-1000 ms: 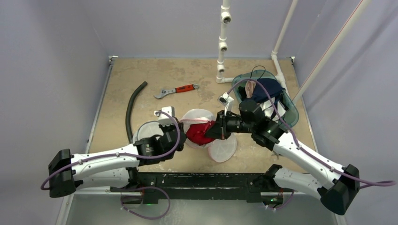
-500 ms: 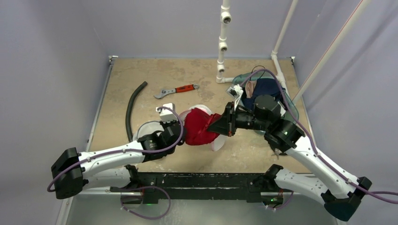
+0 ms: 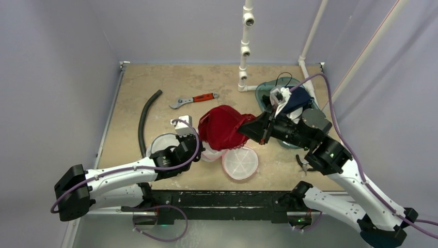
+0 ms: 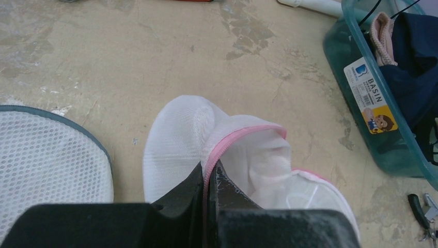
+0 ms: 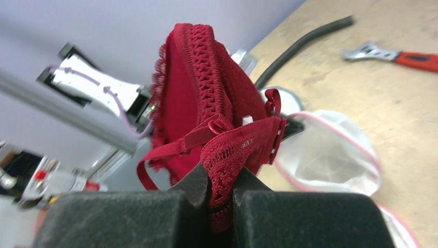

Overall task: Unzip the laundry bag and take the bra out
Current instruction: Pick up the bra from the laundry bag, then place the bra in the bin.

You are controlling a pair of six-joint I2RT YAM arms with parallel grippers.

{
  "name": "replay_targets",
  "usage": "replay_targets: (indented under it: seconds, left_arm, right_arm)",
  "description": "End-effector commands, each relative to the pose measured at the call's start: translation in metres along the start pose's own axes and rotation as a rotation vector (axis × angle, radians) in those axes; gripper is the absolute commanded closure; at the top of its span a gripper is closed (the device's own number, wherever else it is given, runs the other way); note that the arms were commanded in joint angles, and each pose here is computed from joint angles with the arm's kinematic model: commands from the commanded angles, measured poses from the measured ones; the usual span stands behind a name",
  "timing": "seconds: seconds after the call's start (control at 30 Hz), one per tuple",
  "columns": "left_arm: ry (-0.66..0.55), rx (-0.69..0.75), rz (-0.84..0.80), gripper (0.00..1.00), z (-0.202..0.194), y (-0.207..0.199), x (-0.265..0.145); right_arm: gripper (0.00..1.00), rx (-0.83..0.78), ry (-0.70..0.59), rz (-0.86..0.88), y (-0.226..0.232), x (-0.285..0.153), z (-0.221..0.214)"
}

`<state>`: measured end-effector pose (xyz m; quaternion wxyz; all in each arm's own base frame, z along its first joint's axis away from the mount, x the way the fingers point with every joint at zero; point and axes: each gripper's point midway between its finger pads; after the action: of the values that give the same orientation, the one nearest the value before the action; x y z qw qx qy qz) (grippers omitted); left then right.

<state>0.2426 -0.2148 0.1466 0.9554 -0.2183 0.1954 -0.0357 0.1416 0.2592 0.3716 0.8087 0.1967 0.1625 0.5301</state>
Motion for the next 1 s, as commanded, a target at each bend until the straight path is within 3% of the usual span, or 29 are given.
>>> replay_targets:
  seconds: [0.0,0.43,0.73,0.97]
  left_arm:
    - [0.015,-0.039,-0.01,1.0,-0.005,0.004,-0.002]
    - [0.084,-0.052,0.011,1.0,-0.032,0.023,-0.003]
    - [0.149,-0.09,-0.008,1.0,-0.058,0.023,-0.001]
    - [0.174,-0.122,-0.044,1.0,-0.069,0.017,0.002]
  right_arm:
    - [1.0,-0.079,-0.213,-0.239,-0.025,-0.023,0.054]
    - [1.0,-0.044,-0.401,-1.065,-0.159,-0.089,0.071]
    - [1.0,0.123,-0.442,-1.175,-0.255,-0.116,0.083]
    - [1.0,0.252,-0.447,-1.227,-0.298,-0.137,0.07]
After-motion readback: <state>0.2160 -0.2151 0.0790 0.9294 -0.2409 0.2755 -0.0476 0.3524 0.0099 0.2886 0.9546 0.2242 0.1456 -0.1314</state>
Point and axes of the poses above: each gripper's point midway between its finger pads, its own x axis out along the fingers, its own y axis along the line the jaws close on, z = x × y, and after that the axes turned 4 degrees about -x, right-handed
